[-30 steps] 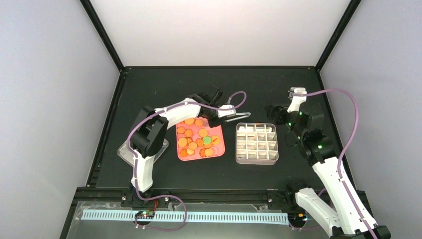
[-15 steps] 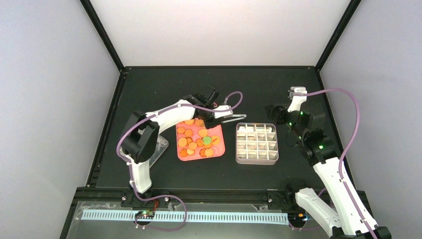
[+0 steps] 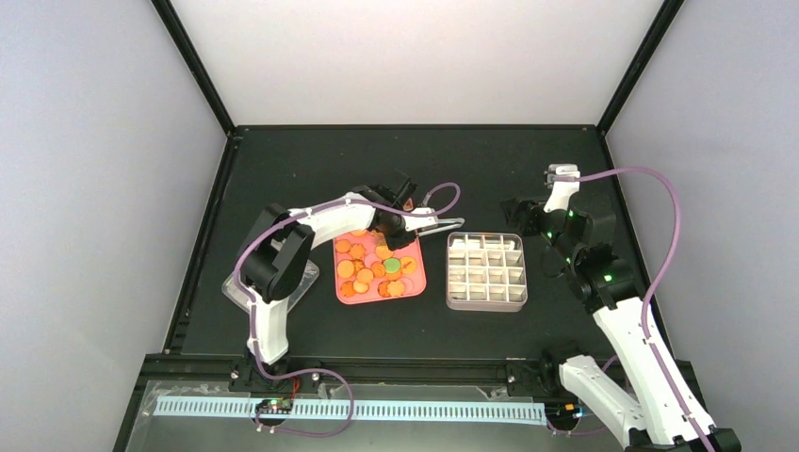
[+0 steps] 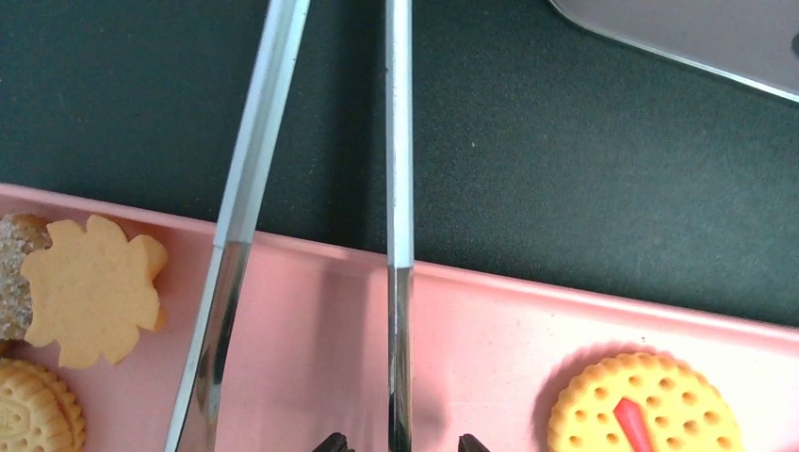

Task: Pack the cookies
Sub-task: Pick up the clamp from the plate.

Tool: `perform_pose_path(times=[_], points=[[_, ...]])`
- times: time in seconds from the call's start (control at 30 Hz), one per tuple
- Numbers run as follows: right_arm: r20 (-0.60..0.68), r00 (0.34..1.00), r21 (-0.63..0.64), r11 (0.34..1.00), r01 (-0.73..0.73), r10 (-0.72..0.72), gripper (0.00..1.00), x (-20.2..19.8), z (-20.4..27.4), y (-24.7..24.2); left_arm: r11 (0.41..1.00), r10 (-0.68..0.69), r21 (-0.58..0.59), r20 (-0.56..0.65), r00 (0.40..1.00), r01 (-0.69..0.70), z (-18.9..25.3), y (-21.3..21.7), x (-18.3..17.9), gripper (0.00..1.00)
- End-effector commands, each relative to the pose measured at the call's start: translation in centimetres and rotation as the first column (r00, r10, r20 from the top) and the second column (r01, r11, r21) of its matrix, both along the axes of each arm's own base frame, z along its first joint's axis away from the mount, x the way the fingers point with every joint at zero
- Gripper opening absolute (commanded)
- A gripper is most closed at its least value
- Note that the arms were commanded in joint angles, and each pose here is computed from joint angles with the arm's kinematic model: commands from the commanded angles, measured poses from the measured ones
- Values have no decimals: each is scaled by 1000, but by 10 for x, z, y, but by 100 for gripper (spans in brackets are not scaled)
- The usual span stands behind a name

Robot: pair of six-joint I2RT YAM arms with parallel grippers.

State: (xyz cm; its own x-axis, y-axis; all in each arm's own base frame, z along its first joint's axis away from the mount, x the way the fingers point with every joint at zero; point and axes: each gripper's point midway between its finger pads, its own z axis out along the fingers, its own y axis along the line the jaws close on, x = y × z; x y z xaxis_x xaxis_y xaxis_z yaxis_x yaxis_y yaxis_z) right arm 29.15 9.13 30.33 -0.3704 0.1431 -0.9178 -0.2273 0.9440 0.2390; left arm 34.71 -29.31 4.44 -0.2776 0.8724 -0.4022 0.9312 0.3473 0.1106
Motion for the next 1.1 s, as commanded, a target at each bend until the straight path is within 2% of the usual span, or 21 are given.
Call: perform_pose_path(times=[0.0,0.1,0.2,0.23,0.33,0.37,0.7,1.07], points=[[9,1000,8,1000,-26,26,85,-3,13,5,1000,-9,-6,33,999,9,4,-10,9,33],[2,999,20,999,-38,38,85,-3,15,8,1000,-12,-5,32,999,13,4,-11,10,34],[-5,999,33,998,-54,54,85,-3,15,11,1000,-16,3,22,1000,16,1,-10,8,29],[-6,998,34,998,-58,58,85,-3,15,12,1000,-17,10,16,1000,17,-2,-9,7,26],[-19,998,32,997,-66,66,84,-3,10,13,1000,-17,19,10,1000,17,-4,-7,5,5],[-26,997,31,997,-70,71,84,-3,8,14,1000,-16,19,12,1000,16,-3,-7,4,2],[-38,995,25,995,-93,94,84,-4,10,17,999,6,-51,31,999,-4,43,-11,5,2],[-43,989,64,988,-142,145,84,-7,11,27,968,77,-232,-68,995,-91,110,-4,0,1]])
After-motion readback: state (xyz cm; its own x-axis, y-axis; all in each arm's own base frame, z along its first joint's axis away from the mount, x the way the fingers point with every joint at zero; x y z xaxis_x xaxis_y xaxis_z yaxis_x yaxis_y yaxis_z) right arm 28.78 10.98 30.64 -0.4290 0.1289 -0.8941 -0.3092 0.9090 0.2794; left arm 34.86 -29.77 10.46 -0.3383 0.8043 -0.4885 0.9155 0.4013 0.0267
